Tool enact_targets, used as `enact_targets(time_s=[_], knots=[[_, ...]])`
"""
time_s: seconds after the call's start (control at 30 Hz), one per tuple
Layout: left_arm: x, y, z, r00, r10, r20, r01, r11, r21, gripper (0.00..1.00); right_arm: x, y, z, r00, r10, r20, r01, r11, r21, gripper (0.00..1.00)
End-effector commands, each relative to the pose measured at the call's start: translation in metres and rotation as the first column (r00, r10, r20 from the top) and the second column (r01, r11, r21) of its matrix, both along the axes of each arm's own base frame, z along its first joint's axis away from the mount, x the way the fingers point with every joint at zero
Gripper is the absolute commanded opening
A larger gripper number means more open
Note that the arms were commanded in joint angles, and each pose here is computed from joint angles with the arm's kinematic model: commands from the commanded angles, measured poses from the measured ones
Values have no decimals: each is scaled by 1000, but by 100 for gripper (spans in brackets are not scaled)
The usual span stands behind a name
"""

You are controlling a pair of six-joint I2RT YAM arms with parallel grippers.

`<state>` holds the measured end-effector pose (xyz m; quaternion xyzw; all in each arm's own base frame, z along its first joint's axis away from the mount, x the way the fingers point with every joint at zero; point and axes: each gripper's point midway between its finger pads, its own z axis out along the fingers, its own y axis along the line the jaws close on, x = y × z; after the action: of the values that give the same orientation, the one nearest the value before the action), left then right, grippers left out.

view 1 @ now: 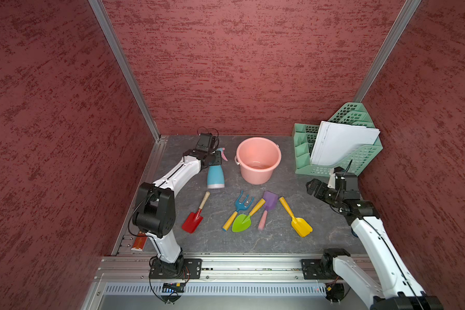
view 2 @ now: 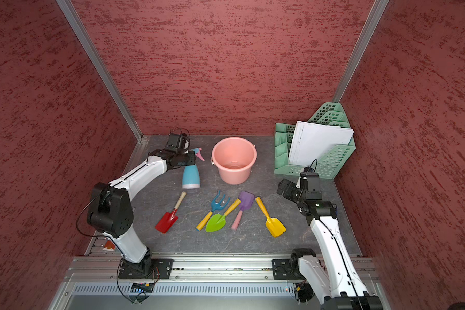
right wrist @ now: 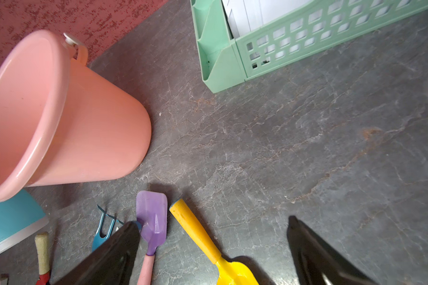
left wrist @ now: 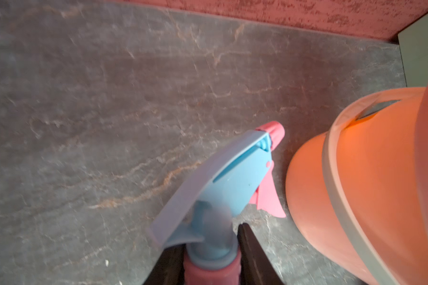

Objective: Organize the gardening tools
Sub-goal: Pick up the gardening tool from the center of the board, then place the gardening tool at the center of the board.

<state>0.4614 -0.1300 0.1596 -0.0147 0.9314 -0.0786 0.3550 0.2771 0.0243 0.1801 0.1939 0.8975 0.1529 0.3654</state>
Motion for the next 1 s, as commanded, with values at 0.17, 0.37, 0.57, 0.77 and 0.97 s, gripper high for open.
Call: enact_targets(time_s=[0.17,0.37,0.57,0.77,0.97], knots=[[53,28,41,919,53,392,-88,993,73,0,11,7,14,992,3,126,-10,999,53,98],[82,42,54,807,93,584,-135,990,28,0,18,10,17,984,7,181,-19,997,68,98],[112,41,53,708,47,704,-141,987,76,0,28,11,19,973,17,232,-34,997,69,99],[126,42,42,640,49,767,-164,984,73,0,35,12,18,961,24,277,-43,997,62,98],[113,32,45,578,48,815,-180,981,70,0,37,13,12,957,22,290,-44,996,71,98]])
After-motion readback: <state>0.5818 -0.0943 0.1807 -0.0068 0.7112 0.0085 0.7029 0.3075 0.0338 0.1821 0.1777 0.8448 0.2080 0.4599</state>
